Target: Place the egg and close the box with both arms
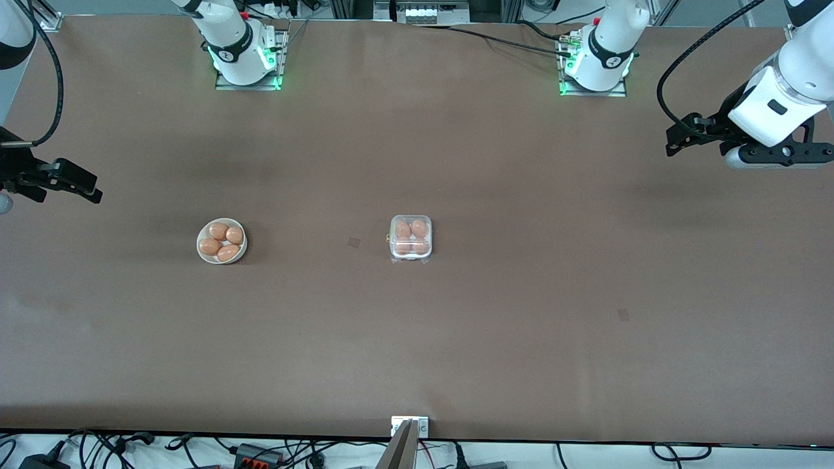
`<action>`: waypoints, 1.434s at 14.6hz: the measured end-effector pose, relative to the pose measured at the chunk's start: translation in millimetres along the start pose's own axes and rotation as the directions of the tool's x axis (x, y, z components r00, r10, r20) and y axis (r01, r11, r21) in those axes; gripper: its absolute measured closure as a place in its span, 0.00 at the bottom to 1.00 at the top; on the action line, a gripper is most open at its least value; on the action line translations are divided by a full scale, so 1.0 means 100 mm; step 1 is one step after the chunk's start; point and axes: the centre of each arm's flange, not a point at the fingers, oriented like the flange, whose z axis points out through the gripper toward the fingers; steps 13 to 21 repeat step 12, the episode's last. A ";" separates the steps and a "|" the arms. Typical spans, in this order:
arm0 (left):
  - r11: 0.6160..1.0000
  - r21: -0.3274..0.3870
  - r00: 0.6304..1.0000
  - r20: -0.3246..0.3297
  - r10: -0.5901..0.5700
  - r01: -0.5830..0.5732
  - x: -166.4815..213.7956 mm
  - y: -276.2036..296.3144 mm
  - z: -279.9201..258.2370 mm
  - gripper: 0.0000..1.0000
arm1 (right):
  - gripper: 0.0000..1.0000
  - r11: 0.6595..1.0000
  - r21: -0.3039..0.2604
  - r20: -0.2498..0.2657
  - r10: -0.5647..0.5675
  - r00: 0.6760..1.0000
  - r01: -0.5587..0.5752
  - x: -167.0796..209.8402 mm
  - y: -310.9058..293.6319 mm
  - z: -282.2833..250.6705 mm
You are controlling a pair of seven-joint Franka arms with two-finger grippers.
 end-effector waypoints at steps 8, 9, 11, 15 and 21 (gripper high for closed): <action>0.998 0.002 0.998 -0.019 0.062 -0.062 0.11 -0.01 -0.08 0.00 | 0.00 1.000 0.002 0.051 0.006 0.999 -0.006 -0.06 0.00 0.04; 0.998 0.001 0.998 -0.022 0.064 -0.064 0.11 -0.01 -0.10 0.00 | 0.00 1.000 0.002 0.051 0.006 0.999 -0.006 -0.06 0.01 0.04; 0.998 0.001 0.997 -0.028 0.067 -0.067 0.11 -0.01 -0.13 0.00 | 0.00 1.000 0.002 0.052 0.006 0.999 -0.006 -0.06 0.01 0.04; 0.998 0.001 0.997 -0.031 0.068 -0.068 0.11 -0.01 -0.14 0.00 | 0.00 1.000 0.002 0.052 0.006 0.999 -0.006 -0.06 0.01 0.04; 0.998 0.001 0.997 -0.031 0.068 -0.068 0.11 -0.01 -0.14 0.00 | 0.00 1.000 0.002 0.052 0.006 0.999 -0.006 -0.06 0.01 0.04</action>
